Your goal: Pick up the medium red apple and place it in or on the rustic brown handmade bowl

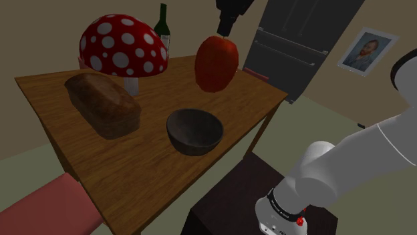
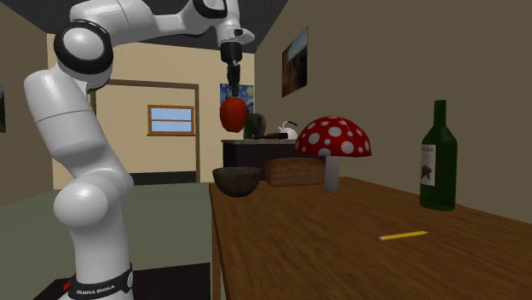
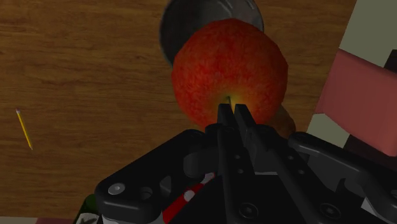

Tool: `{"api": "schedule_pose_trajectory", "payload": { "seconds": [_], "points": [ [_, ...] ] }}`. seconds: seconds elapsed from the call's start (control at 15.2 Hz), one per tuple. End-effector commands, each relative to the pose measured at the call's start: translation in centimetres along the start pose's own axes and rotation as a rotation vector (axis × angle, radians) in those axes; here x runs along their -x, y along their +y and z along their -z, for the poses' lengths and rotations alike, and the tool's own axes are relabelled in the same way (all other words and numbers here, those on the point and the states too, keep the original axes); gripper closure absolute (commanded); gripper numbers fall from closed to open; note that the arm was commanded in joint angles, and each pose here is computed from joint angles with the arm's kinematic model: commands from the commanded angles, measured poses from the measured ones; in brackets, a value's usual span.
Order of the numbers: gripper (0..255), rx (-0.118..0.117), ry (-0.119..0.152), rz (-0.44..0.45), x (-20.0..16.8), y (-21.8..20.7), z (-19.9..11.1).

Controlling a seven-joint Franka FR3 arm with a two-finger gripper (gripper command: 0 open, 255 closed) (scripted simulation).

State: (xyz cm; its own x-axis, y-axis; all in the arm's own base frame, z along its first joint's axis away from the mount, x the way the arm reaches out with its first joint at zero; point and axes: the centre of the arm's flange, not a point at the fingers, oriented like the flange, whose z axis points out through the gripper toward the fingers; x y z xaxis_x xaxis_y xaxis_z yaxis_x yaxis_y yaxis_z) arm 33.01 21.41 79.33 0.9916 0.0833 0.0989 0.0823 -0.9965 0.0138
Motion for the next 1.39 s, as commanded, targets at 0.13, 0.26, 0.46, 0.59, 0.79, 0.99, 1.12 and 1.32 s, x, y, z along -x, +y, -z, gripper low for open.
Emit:
{"api": "schedule_pose_trajectory", "payload": {
  "seconds": [0.13,0.26,0.46,0.59,0.79,0.99,1.12,1.32],
  "points": [
    [255,0.000,0.000,-0.001,0.2,0.0,-2.1],
    [255,0.000,0.000,-0.001,0.4,0.0,-3.2],
    [255,0.000,0.000,-0.001,0.5,0.0,-4.7],
    [255,0.000,0.000,-0.001,0.6,-0.1,-5.8],
    [255,0.000,0.000,-0.001,0.8,-0.1,-7.4],
    [255,0.000,0.000,-0.001,0.9,-0.1,-8.9],
    [255,0.000,0.000,-0.001,1.0,-0.1,-10.0],
    [255,0.000,0.000,-0.001,1.2,-0.1,-11.6]
  ]
}}
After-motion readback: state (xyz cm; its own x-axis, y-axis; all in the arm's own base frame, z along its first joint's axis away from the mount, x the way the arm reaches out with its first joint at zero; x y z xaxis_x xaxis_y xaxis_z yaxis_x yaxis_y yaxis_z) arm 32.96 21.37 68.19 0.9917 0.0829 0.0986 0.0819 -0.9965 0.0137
